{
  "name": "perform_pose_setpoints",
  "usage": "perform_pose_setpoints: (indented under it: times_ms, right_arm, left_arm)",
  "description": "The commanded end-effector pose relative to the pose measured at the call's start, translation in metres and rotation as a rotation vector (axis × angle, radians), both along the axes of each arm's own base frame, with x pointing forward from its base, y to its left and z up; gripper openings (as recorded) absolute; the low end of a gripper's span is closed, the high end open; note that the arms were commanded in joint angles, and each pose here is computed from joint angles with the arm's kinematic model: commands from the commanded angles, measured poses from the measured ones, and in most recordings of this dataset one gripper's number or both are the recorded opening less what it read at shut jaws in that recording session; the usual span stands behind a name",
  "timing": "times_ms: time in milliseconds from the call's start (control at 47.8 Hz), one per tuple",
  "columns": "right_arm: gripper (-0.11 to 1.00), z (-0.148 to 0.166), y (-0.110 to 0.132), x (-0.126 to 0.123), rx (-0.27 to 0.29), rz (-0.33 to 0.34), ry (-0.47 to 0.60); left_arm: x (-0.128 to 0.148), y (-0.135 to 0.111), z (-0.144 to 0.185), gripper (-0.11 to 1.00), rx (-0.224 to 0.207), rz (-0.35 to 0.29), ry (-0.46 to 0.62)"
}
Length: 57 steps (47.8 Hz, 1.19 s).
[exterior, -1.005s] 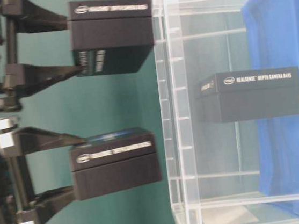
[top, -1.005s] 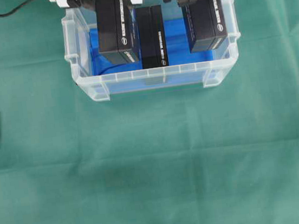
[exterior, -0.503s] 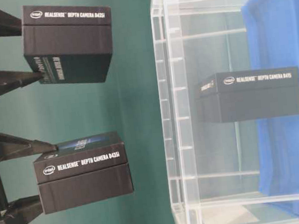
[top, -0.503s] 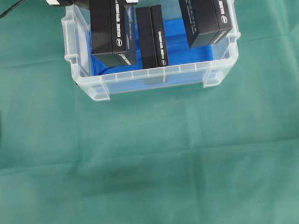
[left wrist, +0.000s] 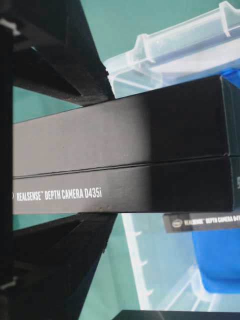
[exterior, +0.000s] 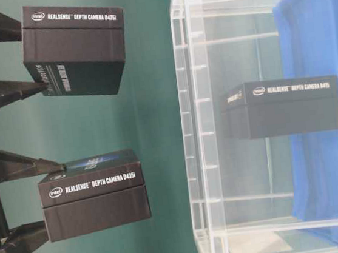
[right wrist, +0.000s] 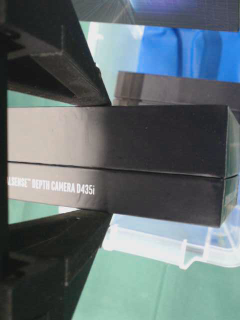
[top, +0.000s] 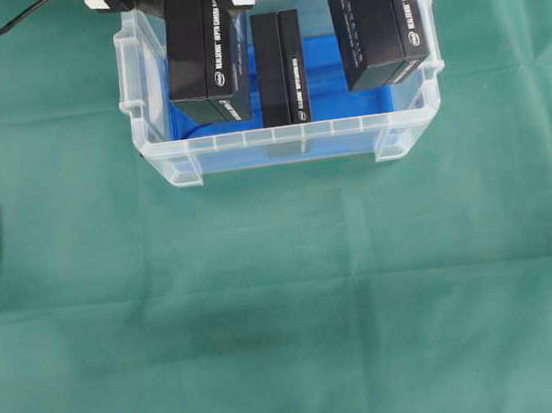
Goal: Take the box out of the case with both arms.
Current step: 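Lift both held boxes straight up out of the bin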
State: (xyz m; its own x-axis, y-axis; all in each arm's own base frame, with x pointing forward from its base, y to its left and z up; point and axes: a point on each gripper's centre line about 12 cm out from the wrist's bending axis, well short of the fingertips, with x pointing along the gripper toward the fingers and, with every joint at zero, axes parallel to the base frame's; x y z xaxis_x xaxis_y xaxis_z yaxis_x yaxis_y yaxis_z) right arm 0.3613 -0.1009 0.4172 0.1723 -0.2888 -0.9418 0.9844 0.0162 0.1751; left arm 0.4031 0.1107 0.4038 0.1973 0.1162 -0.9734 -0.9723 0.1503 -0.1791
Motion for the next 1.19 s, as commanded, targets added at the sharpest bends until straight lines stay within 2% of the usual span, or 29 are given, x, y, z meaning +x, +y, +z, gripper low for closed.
perform_pose_setpoints:
  times_ms: [0, 1173]
  right_arm:
    - [0.66, 0.0168, 0.0017, -0.0064, -0.016, 0.003, -0.048]
    - [0.66, 0.0169, 0.0027, -0.0058, -0.016, 0.005, -0.051]
  left_arm:
    - [-0.0123, -0.003, 0.0264, 0.65, 0.023, 0.002, -0.07]
    - [-0.0125, -0.0033, 0.0251, 0.65, 0.03, 0.008, -0.067]
